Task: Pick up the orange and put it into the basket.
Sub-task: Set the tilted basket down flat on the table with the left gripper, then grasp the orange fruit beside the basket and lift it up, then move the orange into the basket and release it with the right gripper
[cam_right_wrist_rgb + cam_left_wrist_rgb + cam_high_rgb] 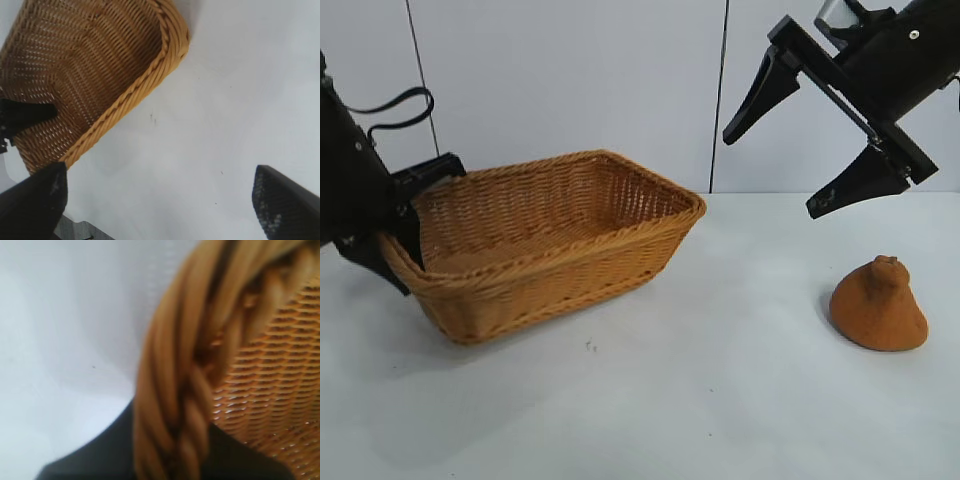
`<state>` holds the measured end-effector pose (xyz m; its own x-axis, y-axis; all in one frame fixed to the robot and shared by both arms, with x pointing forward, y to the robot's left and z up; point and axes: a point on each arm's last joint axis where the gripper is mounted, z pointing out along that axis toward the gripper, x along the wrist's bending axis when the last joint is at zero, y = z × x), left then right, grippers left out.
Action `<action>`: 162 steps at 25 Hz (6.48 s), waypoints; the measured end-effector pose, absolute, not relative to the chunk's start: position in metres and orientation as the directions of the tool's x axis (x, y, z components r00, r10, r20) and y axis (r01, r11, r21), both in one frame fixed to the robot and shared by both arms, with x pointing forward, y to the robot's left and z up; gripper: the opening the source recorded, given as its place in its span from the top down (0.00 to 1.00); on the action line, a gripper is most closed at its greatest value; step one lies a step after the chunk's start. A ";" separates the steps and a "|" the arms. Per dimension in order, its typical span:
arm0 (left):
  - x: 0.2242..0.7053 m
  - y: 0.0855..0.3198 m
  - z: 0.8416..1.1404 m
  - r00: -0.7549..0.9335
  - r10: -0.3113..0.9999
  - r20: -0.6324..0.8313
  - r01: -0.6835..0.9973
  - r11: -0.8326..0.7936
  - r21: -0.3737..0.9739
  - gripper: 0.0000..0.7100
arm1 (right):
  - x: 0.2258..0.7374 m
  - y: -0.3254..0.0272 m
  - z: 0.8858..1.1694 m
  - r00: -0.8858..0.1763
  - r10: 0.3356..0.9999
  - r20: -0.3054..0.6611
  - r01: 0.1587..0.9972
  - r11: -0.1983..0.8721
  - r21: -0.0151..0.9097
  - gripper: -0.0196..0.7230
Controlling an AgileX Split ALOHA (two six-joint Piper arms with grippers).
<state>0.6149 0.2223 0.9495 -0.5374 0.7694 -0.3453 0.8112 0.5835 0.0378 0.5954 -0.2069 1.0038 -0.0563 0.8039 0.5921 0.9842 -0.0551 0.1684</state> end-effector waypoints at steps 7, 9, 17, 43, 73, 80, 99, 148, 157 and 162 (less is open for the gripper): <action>0.648 0.215 0.969 -0.278 0.907 -0.315 0.950 0.308 0.048 0.88 | 0.595 -0.207 1.004 -0.058 0.805 0.590 0.984 -0.053 0.168 0.04; 0.651 0.210 0.960 -0.247 0.922 -0.296 0.965 0.261 0.006 0.88 | 0.595 -0.207 1.004 -0.058 0.805 0.591 0.985 -0.051 0.165 0.04; 0.648 0.181 0.943 -0.134 0.951 -0.279 0.991 0.131 -0.028 0.88 | 0.593 -0.207 1.004 -0.059 0.803 0.593 0.987 -0.040 0.153 0.04; 0.660 0.180 0.949 -0.098 0.964 -0.247 0.995 0.087 -0.055 0.14 | 0.593 -0.207 1.003 -0.064 0.808 0.585 0.987 -0.034 0.155 0.04; 0.578 0.292 1.111 -0.016 0.998 -0.060 0.941 0.036 0.338 0.14 | 0.593 -0.208 1.003 -0.067 0.810 0.583 0.988 -0.030 0.155 0.04; 0.460 0.294 1.114 0.016 0.999 -0.048 0.937 0.002 0.349 0.14 | 0.593 -0.208 1.003 -0.068 0.811 0.581 0.988 -0.027 0.153 0.04; 0.275 0.302 1.050 0.010 1.000 0.017 0.681 -0.020 0.732 0.14 | 0.591 -0.207 1.003 -0.072 0.809 0.584 0.991 -0.009 0.135 0.04; 0.233 0.302 1.053 0.014 1.000 -0.005 0.455 -0.002 0.891 0.14 | 0.654 -0.272 0.904 -0.005 0.994 0.107 0.992 0.018 -0.122 0.70; 0.233 0.302 1.053 0.014 1.000 -0.005 0.455 -0.002 0.891 0.14 | 0.657 -0.269 0.929 -0.006 0.991 0.131 0.995 0.018 -0.096 0.94; 0.233 0.302 1.053 0.014 1.000 -0.005 0.455 -0.002 0.891 0.14 | 0.663 -0.268 1.003 -0.030 0.988 0.152 0.993 0.012 0.118 0.94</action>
